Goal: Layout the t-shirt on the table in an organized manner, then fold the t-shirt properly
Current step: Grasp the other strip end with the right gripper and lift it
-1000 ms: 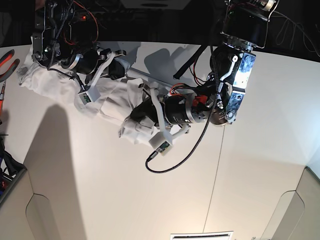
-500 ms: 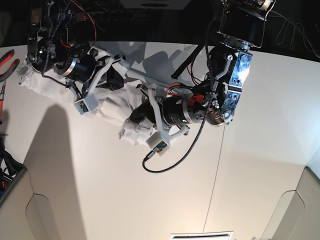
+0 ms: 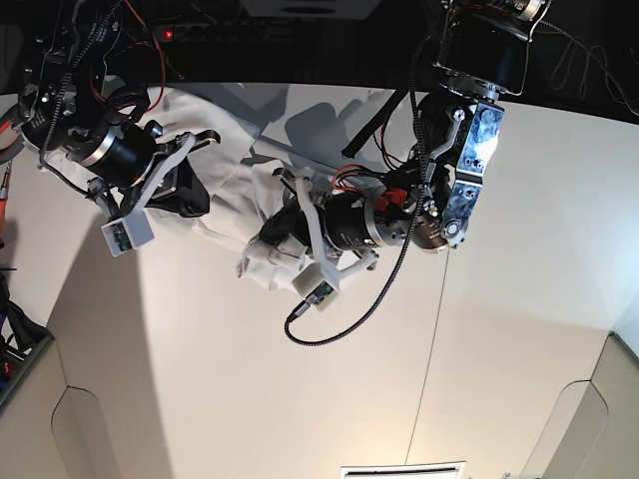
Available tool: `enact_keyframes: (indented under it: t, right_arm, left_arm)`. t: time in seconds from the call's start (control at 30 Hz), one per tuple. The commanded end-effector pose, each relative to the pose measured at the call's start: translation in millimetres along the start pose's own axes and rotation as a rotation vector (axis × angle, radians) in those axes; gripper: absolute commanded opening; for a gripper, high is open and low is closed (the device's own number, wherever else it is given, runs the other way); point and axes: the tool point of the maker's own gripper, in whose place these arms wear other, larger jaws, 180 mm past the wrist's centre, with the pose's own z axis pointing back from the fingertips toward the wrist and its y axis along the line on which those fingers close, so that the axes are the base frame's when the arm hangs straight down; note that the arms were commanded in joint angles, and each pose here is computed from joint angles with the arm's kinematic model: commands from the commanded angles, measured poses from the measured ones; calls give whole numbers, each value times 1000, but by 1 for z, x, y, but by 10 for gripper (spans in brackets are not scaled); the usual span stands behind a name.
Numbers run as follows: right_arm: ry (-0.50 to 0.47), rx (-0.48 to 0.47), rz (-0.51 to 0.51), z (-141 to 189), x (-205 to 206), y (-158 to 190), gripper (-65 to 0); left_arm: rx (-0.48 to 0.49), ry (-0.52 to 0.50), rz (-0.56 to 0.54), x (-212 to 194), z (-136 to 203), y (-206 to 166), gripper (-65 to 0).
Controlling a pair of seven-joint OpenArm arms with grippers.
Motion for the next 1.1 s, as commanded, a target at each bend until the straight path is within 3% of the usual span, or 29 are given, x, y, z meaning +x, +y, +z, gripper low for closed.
enact_keyframes:
  t: [0.0,0.43,0.53,0.6,0.9,1.07]
  right_arm:
    - [-58,-6,12,5,15,-2,-650]
    - [-95,-53,-10,13,20,-18,-650]
    - [-95,-53,-10,13,20,-18,-650]
    - [-99,-47,-13,13,20,-17,-650]
    - [-108,-33,-20,13,22,-15,-650]
    - [-114,-24,-25,13,23,-13,-650]
  left_arm:
    - [-29,-66,-25,21,1,-7,-650]
    - [-31,-73,-26,22,1,-8,-650]
    - [-33,-73,-28,22,1,-8,-419]
    - [-33,-74,-28,22,1,-8,-349]
    - [-98,-116,-1,30,3,-19,-347]
    - [-262,-172,21,42,11,-48,-347]
